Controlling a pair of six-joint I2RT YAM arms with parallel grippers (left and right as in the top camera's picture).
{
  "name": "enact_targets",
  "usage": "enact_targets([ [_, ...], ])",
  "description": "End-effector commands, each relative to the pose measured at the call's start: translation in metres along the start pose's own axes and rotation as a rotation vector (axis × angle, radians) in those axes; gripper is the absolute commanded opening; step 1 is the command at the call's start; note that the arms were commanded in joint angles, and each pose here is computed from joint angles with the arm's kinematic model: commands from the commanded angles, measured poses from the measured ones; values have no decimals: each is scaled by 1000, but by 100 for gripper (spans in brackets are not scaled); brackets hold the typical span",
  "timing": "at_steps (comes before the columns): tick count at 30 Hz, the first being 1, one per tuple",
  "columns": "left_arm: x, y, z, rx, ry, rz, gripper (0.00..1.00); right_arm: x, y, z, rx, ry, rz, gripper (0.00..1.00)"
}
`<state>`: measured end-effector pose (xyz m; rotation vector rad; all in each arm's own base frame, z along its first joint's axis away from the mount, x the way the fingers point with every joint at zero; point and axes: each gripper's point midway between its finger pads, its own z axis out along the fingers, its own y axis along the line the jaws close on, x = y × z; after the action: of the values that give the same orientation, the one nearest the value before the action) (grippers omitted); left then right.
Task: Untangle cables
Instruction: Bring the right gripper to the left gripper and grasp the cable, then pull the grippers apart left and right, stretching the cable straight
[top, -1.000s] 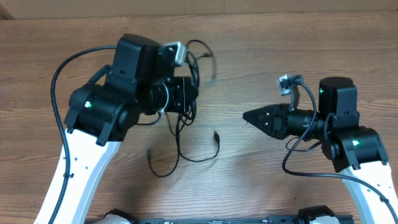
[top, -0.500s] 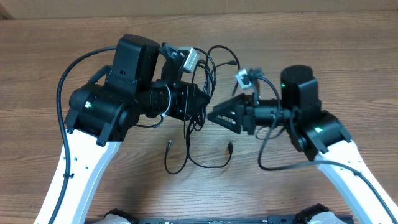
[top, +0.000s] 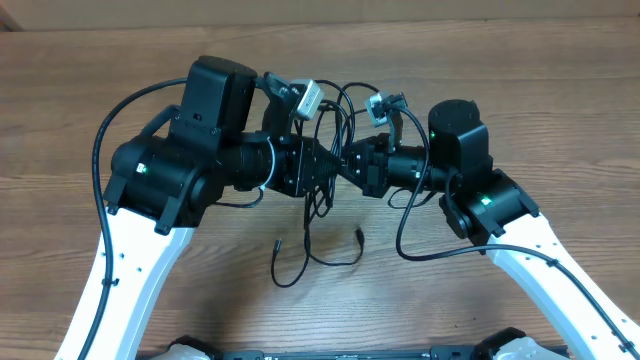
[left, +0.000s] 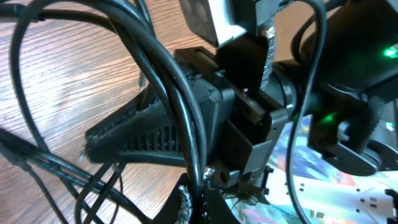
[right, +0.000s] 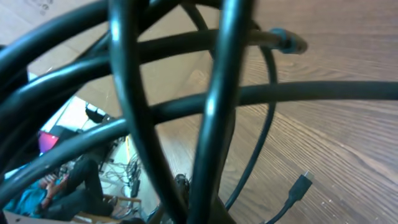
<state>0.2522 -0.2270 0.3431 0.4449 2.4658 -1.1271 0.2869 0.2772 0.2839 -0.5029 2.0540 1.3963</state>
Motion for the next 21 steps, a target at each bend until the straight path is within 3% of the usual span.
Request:
enact_targets([
  [1,-3,21,-9,-144,-38,20,4,-7,-6,-7,44,-33,20,4],
  [5,11,71,-23,-433,-25,-79,4,-27,-28,-45,212,-148,42,4],
  [10,30,111,-49,-702,-16,-199,4,-34,-80,-138,654,-350,144,4],
  [18,16,140,-81,-929,-242,-412,4,4,-106,-261,1193,-499,226,4],
  [21,14,149,-95,-1012,-306,-450,4,10,-107,-278,1259,-521,242,4],
])
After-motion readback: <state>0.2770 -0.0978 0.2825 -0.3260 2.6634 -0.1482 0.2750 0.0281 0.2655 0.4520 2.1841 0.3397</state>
